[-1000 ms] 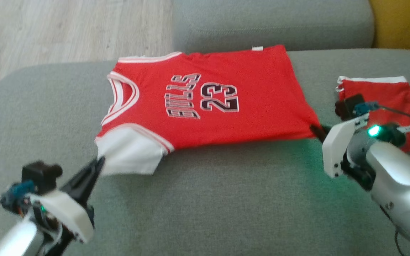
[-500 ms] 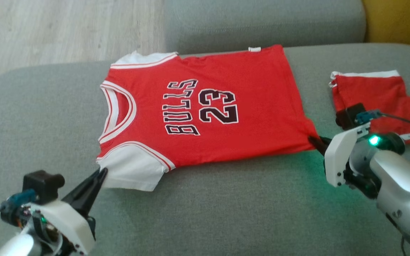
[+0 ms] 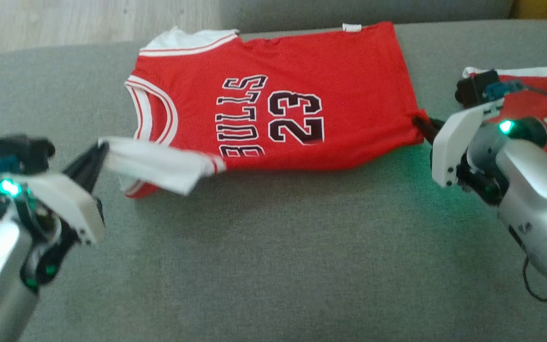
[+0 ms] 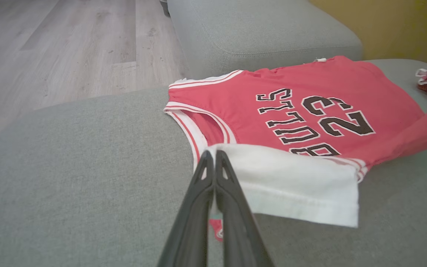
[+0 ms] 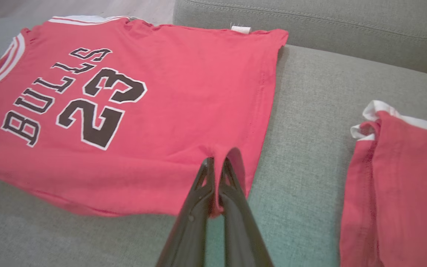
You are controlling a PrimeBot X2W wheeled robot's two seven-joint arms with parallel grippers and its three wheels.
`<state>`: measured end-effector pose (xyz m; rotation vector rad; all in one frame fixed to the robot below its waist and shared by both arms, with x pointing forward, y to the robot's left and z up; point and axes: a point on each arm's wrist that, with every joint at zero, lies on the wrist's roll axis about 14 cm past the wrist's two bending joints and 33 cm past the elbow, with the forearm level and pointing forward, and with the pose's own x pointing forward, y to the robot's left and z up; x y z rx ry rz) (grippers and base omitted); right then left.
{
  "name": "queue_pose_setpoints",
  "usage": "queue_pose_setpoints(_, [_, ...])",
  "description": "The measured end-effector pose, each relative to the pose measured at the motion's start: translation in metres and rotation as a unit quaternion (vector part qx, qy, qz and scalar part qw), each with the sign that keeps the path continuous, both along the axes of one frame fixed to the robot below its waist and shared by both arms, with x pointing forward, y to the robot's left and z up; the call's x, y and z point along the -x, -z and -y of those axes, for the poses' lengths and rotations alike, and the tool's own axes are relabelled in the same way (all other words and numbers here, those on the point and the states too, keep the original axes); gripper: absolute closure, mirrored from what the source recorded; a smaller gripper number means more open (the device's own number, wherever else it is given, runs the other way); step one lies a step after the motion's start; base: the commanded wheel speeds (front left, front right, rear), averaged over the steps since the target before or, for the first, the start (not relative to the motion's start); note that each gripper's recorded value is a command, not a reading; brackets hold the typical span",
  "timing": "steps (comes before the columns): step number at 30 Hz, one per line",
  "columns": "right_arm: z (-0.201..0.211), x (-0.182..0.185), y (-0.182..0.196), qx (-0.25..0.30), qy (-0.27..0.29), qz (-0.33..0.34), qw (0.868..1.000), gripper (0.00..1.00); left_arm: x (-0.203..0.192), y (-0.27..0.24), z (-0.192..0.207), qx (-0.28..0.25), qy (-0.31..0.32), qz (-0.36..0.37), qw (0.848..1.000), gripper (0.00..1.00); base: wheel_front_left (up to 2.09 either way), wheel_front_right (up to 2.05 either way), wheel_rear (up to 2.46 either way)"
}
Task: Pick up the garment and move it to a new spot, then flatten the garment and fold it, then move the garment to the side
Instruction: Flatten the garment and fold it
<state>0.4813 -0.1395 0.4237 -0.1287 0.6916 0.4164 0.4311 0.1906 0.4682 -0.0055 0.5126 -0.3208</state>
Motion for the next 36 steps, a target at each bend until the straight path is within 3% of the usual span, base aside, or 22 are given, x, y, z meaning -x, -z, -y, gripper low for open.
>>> queue_pose_setpoints(13, [0.002,-0.04,0.022,0.027,0.015,-0.024,0.999,1.0,-0.071,0.03,-0.009,-0.092,0.022,-0.035,0.995,1.0,0.0,0.0,0.0])
queue_pose_setpoints(20, [0.004,-0.045,0.039,0.033,0.021,-0.039,0.998,1.0,-0.093,0.045,0.003,-0.106,0.038,-0.036,0.993,1.0,0.0,0.0,0.0])
queue_pose_setpoints(21, [0.005,-0.046,0.041,0.036,0.021,-0.04,0.998,1.0,-0.096,0.046,0.006,-0.106,0.042,-0.033,0.993,0.94,0.0,0.0,0.0])
queue_pose_setpoints(22, [0.007,-0.048,0.042,0.039,0.023,-0.038,0.998,0.85,-0.101,0.046,0.008,-0.106,0.043,-0.025,0.993,0.38,0.0,0.0,0.0])
queue_pose_setpoints(23, [0.01,-0.052,0.04,0.042,0.025,-0.027,0.998,0.02,-0.106,0.043,0.01,-0.106,0.044,-0.014,0.993,0.0,0.0,0.0,0.0])
queue_pose_setpoints(29, [0.012,-0.085,0.005,0.004,0.052,0.073,0.996,0.0,-0.145,-0.009,0.019,-0.066,0.005,0.129,0.989,0.0,0.0,0.0,0.0])
queue_pose_setpoints(33, [0.003,-0.099,-0.04,-0.042,0.055,0.188,0.98,0.0,-0.15,-0.054,0.02,-0.008,-0.03,0.227,0.973,0.0,0.0,0.0,0.0])
queue_pose_setpoints(36, [0.002,-0.101,-0.068,-0.06,0.06,0.237,0.968,0.0,-0.145,-0.08,0.019,0.027,-0.052,0.268,0.962,0.0,0.0,0.0,0.0])
